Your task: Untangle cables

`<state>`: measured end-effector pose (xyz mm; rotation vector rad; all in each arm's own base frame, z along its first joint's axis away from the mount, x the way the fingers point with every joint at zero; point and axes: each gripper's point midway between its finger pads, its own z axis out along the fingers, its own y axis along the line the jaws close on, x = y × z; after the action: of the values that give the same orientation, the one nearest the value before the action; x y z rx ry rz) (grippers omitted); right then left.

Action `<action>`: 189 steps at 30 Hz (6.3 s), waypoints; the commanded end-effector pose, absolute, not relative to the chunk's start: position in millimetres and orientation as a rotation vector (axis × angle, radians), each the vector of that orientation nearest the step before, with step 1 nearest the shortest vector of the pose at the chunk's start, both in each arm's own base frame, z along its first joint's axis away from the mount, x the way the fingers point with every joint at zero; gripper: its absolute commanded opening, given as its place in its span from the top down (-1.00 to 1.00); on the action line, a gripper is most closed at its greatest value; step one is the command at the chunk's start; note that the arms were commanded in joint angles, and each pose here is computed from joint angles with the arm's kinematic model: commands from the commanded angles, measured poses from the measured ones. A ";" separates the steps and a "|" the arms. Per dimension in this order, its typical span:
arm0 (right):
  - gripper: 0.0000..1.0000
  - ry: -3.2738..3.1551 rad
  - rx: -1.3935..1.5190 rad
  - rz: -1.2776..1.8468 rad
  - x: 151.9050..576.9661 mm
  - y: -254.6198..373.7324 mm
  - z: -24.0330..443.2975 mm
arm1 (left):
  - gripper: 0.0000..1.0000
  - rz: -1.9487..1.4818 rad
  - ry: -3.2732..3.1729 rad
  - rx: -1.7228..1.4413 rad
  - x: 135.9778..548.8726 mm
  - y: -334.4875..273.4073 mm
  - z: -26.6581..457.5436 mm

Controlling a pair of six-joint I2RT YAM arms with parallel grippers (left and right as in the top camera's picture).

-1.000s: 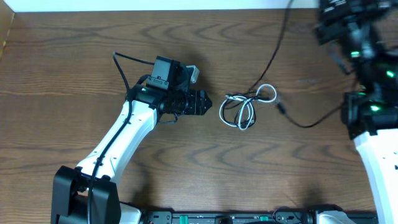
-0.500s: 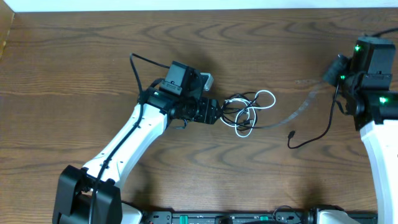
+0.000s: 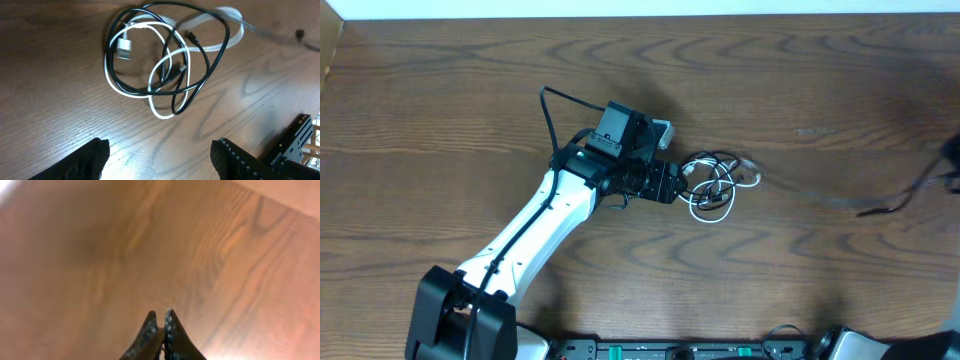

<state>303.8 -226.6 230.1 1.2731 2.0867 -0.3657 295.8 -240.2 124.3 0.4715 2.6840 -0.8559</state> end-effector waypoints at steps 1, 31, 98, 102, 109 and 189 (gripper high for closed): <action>0.98 1.885 1.235 -0.112 317.8 -244.9 305.9 | -0.40 -0.850 2.681 0.495 295.4 -240.8 124.1; -0.99 2.592 1.460 -0.463 258.0 -231.2 125.2 | -0.47 -0.903 2.721 0.503 283.3 -242.2 123.0; -0.80 2.809 0.644 0.537 386.6 -15.8 111.8 | -0.47 -0.739 2.759 0.455 290.2 -225.1 112.4; -0.72 2.722 0.495 0.536 418.1 35.4 105.0 | -0.47 -0.739 2.760 0.455 290.0 -225.1 112.4; -0.48 2.703 0.527 0.248 430.1 83.5 63.1 | -0.47 -0.737 2.768 0.454 288.5 -224.3 111.7; -0.10 2.942 0.024 0.457 311.8 74.5 55.9 | -0.78 -0.824 2.551 0.565 313.9 -253.2 133.4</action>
<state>314.4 68.5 67.2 0.0789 2.9525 0.4647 313.3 -242.7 129.9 0.4815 2.6015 -0.8036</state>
